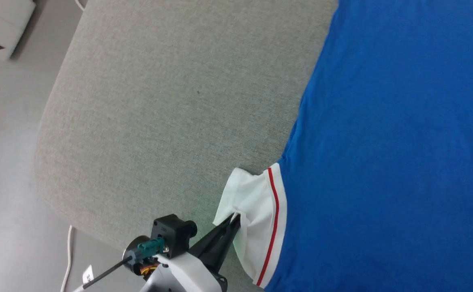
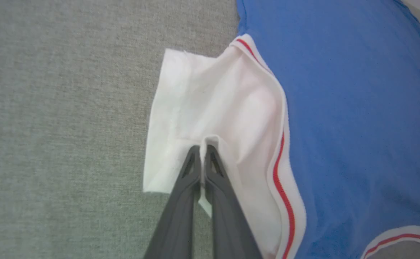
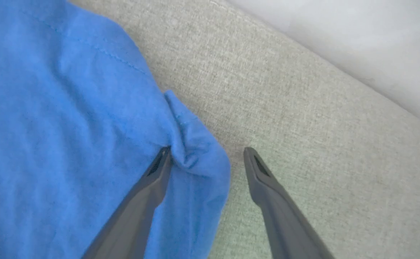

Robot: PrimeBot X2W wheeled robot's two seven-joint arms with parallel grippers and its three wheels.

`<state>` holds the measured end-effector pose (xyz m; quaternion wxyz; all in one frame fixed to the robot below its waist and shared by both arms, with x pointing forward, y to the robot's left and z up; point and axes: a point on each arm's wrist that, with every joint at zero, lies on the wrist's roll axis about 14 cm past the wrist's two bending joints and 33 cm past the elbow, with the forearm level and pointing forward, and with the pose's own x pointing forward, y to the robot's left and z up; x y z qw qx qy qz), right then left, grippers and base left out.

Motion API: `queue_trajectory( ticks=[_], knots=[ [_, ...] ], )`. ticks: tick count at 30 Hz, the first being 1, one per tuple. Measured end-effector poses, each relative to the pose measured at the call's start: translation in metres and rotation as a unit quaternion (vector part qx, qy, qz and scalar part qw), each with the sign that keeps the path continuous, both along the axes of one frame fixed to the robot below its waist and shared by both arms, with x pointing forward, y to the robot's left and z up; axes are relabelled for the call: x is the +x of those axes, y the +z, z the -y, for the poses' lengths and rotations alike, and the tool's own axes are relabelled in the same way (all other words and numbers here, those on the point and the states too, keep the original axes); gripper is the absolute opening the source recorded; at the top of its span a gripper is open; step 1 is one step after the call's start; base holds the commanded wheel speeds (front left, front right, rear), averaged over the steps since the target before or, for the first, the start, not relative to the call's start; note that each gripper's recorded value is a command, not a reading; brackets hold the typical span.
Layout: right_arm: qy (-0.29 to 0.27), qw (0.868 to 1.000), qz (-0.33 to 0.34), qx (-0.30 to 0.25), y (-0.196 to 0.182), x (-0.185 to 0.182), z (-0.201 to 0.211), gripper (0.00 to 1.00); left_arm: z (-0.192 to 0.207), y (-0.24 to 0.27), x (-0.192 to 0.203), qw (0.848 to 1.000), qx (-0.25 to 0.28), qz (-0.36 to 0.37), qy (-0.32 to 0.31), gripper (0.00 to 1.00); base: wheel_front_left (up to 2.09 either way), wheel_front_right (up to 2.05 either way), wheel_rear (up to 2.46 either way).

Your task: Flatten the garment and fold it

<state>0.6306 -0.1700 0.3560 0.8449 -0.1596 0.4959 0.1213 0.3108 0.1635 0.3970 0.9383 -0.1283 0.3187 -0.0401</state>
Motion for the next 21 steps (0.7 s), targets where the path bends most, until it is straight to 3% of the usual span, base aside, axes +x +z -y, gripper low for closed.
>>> queue_trajectory(
  ticks=[1,2,3,12,21],
  knots=[
    [0.0,1.0,-0.003,0.0,-0.003,0.001,0.0,0.93,-0.001,-0.002,-0.001,1.0,0.001,-0.003,0.003,0.0,0.0,0.0,0.0],
    [-0.001,1.0,-0.005,0.004,-0.005,0.002,0.0,0.25,-0.003,-0.004,-0.002,1.0,0.002,-0.005,0.007,0.0,0.0,0.0,0.0],
    [-0.002,1.0,-0.004,0.009,-0.007,0.003,-0.001,0.0,-0.004,-0.005,-0.002,1.0,0.003,-0.007,0.01,0.0,0.0,0.0,0.0],
    [-0.001,1.0,0.012,0.023,-0.001,-0.007,0.0,0.0,-0.01,-0.004,-0.005,1.0,0.007,0.003,0.017,0.0,0.0,0.0,0.0],
    [-0.015,0.999,0.018,0.026,0.014,-0.066,0.032,0.0,-0.019,0.01,-0.012,0.999,-0.002,0.032,0.03,0.0,0.0,0.0,0.0]
  ],
)
